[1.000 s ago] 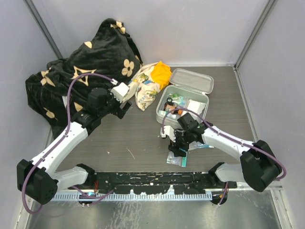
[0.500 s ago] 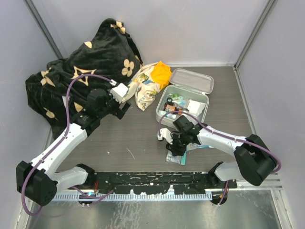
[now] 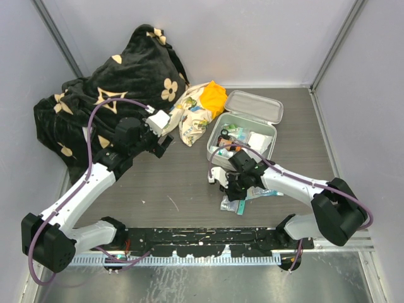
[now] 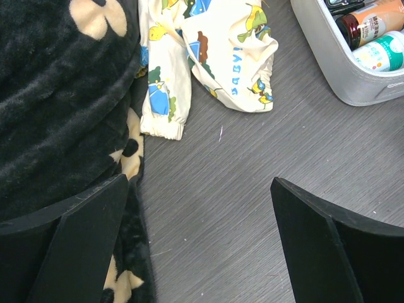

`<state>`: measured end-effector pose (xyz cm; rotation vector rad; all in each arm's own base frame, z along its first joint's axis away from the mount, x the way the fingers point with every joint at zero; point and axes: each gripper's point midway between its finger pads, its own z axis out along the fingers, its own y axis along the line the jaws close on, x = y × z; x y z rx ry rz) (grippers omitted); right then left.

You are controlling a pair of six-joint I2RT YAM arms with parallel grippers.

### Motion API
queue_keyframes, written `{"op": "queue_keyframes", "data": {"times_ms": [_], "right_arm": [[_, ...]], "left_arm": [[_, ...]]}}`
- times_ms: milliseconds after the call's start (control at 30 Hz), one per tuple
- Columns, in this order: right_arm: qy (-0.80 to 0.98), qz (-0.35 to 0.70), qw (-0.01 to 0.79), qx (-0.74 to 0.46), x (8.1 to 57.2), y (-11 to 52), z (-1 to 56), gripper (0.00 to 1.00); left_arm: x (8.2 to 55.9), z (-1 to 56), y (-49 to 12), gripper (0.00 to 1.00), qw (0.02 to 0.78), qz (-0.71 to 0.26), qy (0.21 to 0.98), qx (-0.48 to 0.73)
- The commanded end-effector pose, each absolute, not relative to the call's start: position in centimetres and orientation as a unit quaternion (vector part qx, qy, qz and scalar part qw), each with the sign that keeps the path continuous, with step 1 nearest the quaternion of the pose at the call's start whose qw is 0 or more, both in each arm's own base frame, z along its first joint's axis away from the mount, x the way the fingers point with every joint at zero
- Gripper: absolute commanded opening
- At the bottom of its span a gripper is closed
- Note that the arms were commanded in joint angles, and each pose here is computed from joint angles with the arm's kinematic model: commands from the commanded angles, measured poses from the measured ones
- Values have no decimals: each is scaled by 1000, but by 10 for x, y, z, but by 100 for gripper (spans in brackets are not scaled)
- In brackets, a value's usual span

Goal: Organize the medicine kit
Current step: Pick up the medical item at the center of the board, then place the medical item at the medicine box.

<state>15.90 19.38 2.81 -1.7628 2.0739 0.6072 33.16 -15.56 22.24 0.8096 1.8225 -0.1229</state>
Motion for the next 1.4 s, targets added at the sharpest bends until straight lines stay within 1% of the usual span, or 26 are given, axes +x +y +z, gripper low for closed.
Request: {"op": "queue_keyframes", "data": {"times_ms": [0, 133, 367, 500, 633, 833, 967, 1267, 1367], "right_arm": [[715, 214, 214, -630, 174, 207, 59, 1], [708, 221, 234, -629, 180, 215, 80, 1], [708, 220, 315, -593, 213, 219, 139, 1], [710, 202, 356, -573, 241, 201, 167, 1], [716, 170, 376, -563, 271, 175, 182, 1], [738, 137, 368, -548, 310, 141, 174, 1], [755, 119, 348, -544, 331, 119, 156, 1], [773, 120, 291, -551, 355, 107, 102, 1], [777, 100, 271, -560, 359, 98, 89, 1]], "left_arm": [[335, 245, -158, 98, 575, -57, 744, 334], [335, 245, -158, 98, 576, -56, 744, 334], [336, 248, -158, 98, 578, -57, 744, 332], [335, 248, -158, 98, 577, -57, 744, 332], [335, 248, -158, 98, 577, -59, 744, 331], [334, 249, -158, 98, 578, -60, 743, 331], [334, 250, -157, 98, 579, -59, 743, 331], [334, 249, -157, 98, 578, -58, 743, 332], [334, 248, -157, 98, 576, -57, 744, 333]]}}
